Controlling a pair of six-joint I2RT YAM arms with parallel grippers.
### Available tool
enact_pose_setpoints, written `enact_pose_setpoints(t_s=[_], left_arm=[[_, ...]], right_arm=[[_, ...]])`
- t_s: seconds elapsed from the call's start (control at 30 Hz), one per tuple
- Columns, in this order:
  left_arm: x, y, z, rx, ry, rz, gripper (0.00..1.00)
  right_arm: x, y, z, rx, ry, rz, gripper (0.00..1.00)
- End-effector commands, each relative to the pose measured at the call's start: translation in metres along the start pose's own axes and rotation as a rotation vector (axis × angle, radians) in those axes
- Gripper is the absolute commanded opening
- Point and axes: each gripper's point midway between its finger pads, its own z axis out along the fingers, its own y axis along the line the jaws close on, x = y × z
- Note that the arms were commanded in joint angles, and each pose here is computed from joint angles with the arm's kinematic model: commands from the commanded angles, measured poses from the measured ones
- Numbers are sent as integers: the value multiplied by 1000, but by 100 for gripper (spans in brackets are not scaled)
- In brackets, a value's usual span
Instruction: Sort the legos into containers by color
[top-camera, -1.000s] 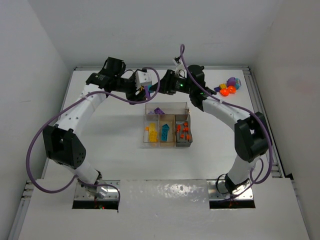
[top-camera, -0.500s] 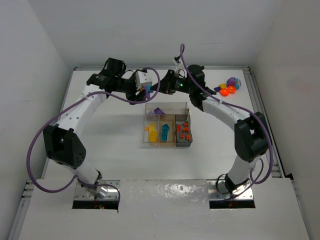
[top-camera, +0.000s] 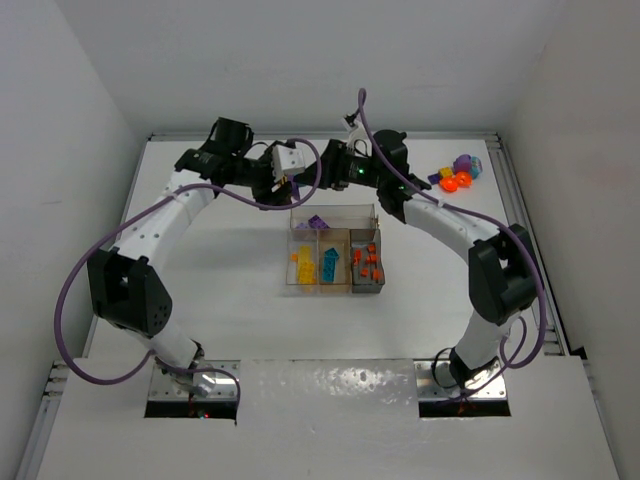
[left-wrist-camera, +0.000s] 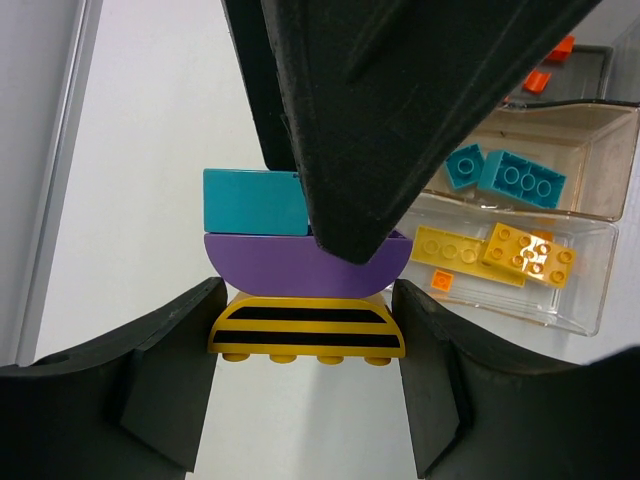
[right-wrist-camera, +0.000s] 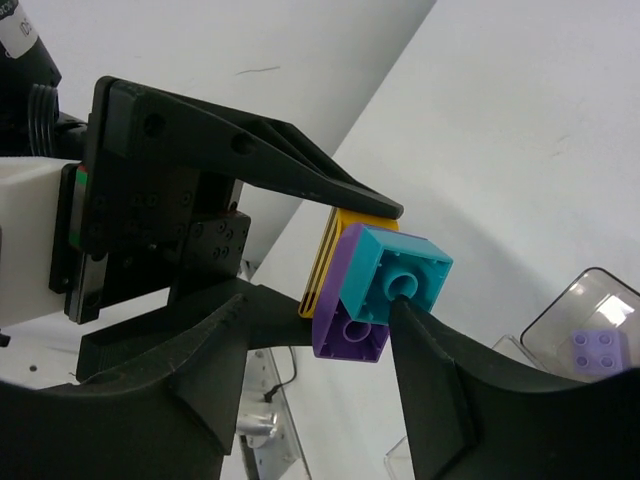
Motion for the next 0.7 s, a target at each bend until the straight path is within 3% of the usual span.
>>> enact_pose_setpoints(t_s=[0.0,0.67], left_arm=[[-28,2,-7,-21,-72,108,0],[-28,-2,-12,-36,-75,143,0]], right_arm=[[-15,20,1,-32,-18,-50,58],[-23,-1,-4,59,-18,-75,63]])
